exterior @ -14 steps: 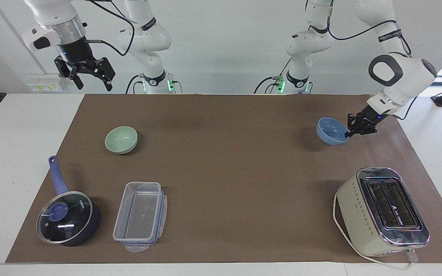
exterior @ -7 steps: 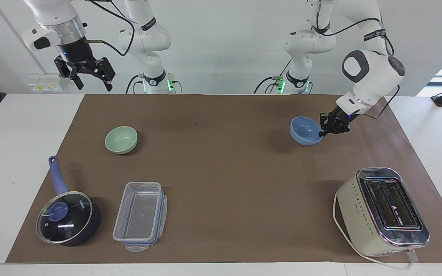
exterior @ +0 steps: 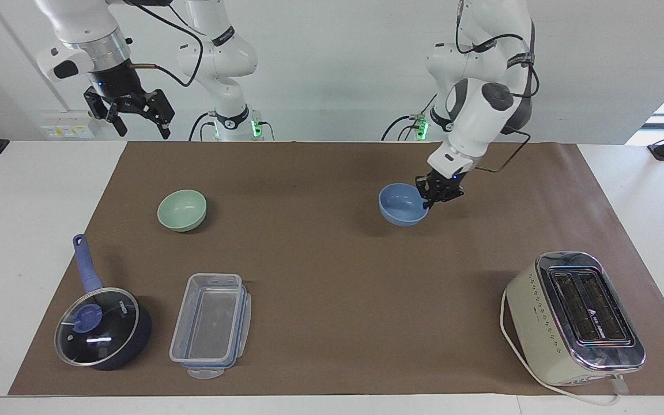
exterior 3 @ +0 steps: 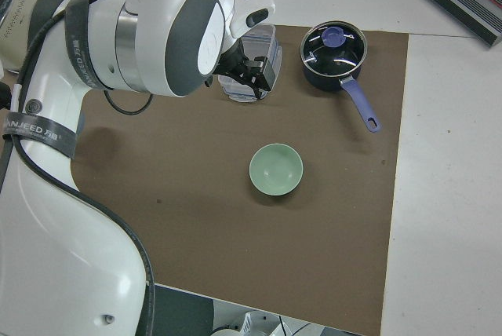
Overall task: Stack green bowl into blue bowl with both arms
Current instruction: 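Slide the blue bowl toward center while the right gripper reaches the green bowl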
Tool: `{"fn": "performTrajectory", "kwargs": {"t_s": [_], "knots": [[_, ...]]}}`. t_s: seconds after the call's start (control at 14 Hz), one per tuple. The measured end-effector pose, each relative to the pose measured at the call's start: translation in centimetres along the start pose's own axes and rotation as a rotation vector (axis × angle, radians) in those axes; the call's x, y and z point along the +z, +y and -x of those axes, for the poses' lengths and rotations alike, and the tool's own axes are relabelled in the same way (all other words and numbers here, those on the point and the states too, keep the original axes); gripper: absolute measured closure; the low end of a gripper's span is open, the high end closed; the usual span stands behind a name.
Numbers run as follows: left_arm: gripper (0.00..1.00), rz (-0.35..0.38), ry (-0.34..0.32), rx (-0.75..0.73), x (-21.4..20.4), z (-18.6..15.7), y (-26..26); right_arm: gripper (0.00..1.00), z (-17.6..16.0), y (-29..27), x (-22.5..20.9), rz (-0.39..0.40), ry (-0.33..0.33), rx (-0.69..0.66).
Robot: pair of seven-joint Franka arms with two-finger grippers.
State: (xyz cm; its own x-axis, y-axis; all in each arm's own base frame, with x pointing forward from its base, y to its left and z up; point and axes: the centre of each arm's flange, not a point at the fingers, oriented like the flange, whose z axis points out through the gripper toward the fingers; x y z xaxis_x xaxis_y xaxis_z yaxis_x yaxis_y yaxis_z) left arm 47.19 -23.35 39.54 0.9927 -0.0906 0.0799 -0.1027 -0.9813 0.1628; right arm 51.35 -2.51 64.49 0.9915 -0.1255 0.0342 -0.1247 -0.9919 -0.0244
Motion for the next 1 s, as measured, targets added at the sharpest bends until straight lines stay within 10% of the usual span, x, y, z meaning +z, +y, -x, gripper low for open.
{"fn": "performTrajectory", "kwargs": {"t_s": [1.0], "knots": [[0.96, -0.044, -0.060, -0.020, 7.4, 2.5, 10.7, 0.00, -0.6, 7.7, 21.2, 0.008, -0.024, -0.173]]}}
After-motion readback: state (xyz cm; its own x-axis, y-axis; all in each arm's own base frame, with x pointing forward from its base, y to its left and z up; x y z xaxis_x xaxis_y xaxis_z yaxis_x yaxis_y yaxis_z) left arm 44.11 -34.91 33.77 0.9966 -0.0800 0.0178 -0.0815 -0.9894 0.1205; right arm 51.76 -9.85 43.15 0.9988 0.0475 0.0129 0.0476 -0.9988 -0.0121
